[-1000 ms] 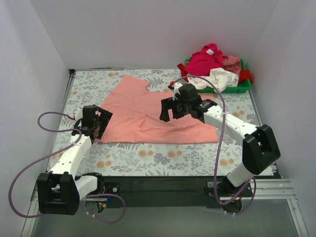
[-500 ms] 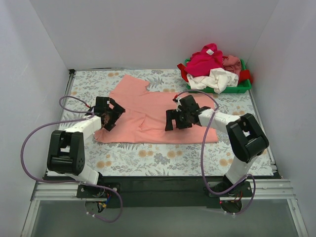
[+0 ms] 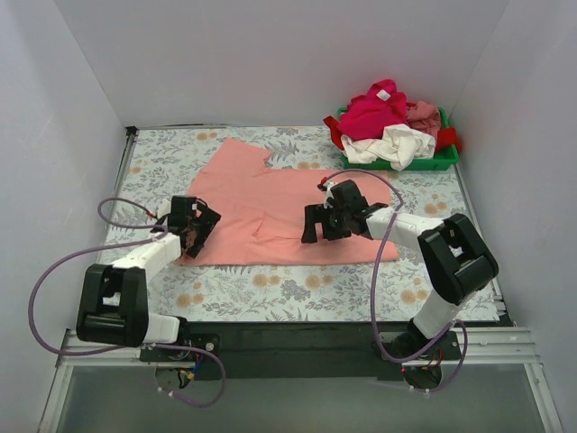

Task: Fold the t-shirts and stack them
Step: Fold the tshirt

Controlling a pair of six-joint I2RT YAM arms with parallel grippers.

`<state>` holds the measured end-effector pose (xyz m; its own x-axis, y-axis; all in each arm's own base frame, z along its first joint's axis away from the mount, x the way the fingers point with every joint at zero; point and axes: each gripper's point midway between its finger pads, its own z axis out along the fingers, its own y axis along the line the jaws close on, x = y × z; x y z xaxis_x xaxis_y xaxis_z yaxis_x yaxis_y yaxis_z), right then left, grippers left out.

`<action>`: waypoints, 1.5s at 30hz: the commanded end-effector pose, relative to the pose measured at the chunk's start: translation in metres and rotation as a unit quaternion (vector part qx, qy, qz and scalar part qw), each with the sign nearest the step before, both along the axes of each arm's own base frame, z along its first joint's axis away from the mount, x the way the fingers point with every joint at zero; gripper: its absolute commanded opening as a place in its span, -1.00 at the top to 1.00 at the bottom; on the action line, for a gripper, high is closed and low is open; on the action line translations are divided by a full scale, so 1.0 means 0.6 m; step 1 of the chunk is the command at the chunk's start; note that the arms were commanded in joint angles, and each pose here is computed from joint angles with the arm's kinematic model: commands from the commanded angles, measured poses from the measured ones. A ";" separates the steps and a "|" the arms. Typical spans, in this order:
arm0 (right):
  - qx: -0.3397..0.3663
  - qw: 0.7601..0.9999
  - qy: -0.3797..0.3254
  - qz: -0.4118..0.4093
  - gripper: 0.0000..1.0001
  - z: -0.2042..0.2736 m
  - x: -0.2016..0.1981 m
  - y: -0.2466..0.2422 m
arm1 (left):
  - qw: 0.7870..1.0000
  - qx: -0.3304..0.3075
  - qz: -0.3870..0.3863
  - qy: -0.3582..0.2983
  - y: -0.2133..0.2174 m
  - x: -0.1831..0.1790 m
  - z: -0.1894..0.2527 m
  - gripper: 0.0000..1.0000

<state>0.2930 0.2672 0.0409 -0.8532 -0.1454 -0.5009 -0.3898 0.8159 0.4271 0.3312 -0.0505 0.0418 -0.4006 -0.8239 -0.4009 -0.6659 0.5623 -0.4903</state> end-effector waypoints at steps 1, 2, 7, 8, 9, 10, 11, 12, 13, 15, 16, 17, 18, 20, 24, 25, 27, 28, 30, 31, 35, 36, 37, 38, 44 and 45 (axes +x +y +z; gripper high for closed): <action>-0.001 0.999 0.035 0.020 -0.97 -0.021 -0.072 -0.004 | 0.997 0.023 0.060 0.037 0.036 -0.067 -0.020 -0.96; 0.000 0.999 0.039 0.020 -0.97 -0.022 -0.082 -0.004 | 0.996 0.030 0.072 0.050 0.045 -0.086 -0.024 -0.96; 0.007 0.999 0.039 0.030 -0.97 -0.017 -0.131 0.001 | 0.989 0.042 0.134 0.039 0.078 -0.144 -0.008 -0.96; 0.002 0.999 0.041 0.027 -0.97 -0.023 -0.141 -0.005 | 0.988 0.047 0.141 0.049 0.083 -0.160 -0.010 -0.96; 0.004 0.999 0.042 0.028 -0.97 -0.021 -0.149 -0.002 | 0.986 0.048 0.151 0.050 0.088 -0.169 -0.009 -0.96; 0.008 0.999 0.037 0.030 -0.97 -0.014 -0.155 0.000 | 0.986 0.046 0.158 0.038 0.091 -0.173 0.002 -0.96; 0.006 0.999 0.040 0.030 -0.97 -0.018 -0.162 -0.003 | 0.983 0.052 0.169 0.045 0.098 -0.186 0.000 -0.96; 0.008 0.999 0.040 0.037 -0.97 -0.016 -0.170 0.001 | 0.982 0.051 0.175 0.041 0.100 -0.190 0.005 -0.96; 0.010 0.998 0.037 0.042 -0.97 -0.012 -0.173 0.001 | 0.982 0.052 0.179 0.037 0.103 -0.192 0.009 -0.96; 0.014 0.998 0.038 0.045 -0.97 -0.010 -0.177 0.002 | 0.982 0.045 0.181 0.020 0.102 -0.192 0.025 -0.96; 0.017 0.998 0.033 0.047 -0.97 -0.004 -0.176 0.003 | 0.983 0.042 0.179 0.014 0.101 -0.190 0.031 -0.96; 0.020 0.998 0.030 0.048 -0.97 0.000 -0.175 0.004 | 0.983 0.038 0.177 0.004 0.099 -0.189 0.041 -0.96; 0.024 0.998 0.021 0.051 -0.97 0.010 -0.170 0.009 | 0.984 0.035 0.174 -0.007 0.098 -0.182 0.054 -0.97; 0.031 0.998 0.000 0.058 -0.96 0.031 -0.159 0.015 | 0.985 0.030 0.169 -0.028 0.095 -0.169 0.074 -0.96; 0.036 0.997 -0.039 0.052 -0.97 0.078 -0.133 0.022 | 0.989 0.016 0.124 -0.077 0.073 -0.116 0.118 -0.96; 0.038 0.997 -0.048 0.050 -0.97 0.092 -0.125 0.025 | 0.991 -0.001 0.103 -0.081 0.056 -0.105 0.123 -0.96; 0.026 0.997 -0.062 0.034 -0.97 0.098 -0.111 0.014 | 0.993 -0.011 0.066 -0.099 0.034 -0.062 0.131 -0.97; 0.024 0.997 -0.069 0.029 -0.97 0.104 -0.106 0.010 | 0.994 -0.026 0.043 -0.100 0.017 -0.045 0.137 -0.96; 0.019 0.997 -0.073 0.009 -0.97 0.109 -0.096 -0.009 | 0.997 -0.033 0.022 -0.073 0.001 -0.015 0.112 -0.96; 0.018 0.997 -0.075 0.003 -0.97 0.112 -0.093 -0.016 | 0.997 -0.037 0.010 -0.073 -0.008 0.002 0.118 -0.96; 0.011 0.997 -0.068 -0.042 -0.97 0.104 -0.081 -0.070 | 0.999 -0.028 0.008 -0.015 -0.010 0.019 0.059 -0.96; 0.015 0.996 -0.073 -0.050 -0.97 0.111 -0.078 -0.080 | 1.000 -0.024 0.011 -0.008 -0.008 0.018 0.049 -0.96; 0.012 0.996 -0.075 -0.054 -0.97 0.110 -0.077 -0.088 | 1.000 -0.020 0.017 0.000 -0.004 0.016 0.038 -0.96; 0.008 0.995 -0.075 -0.068 -0.97 0.110 -0.070 -0.103 | 1.000 -0.009 0.025 0.006 0.005 0.010 0.028 -0.97; -0.005 0.990 -0.081 -0.117 -0.97 0.111 -0.054 -0.161 | 0.997 0.029 0.068 0.027 0.042 -0.041 -0.001 -0.97; -0.006 0.989 -0.082 -0.122 -0.97 0.110 -0.052 -0.168 | 0.996 0.039 0.076 0.035 0.050 -0.053 -0.010 -0.96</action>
<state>0.2601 0.1831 0.1084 -0.7796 0.0400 -0.6250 -0.2692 0.8797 0.3920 0.3145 -0.0413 0.0391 -0.3541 -0.8545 -0.3801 -0.7395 0.5046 -0.4455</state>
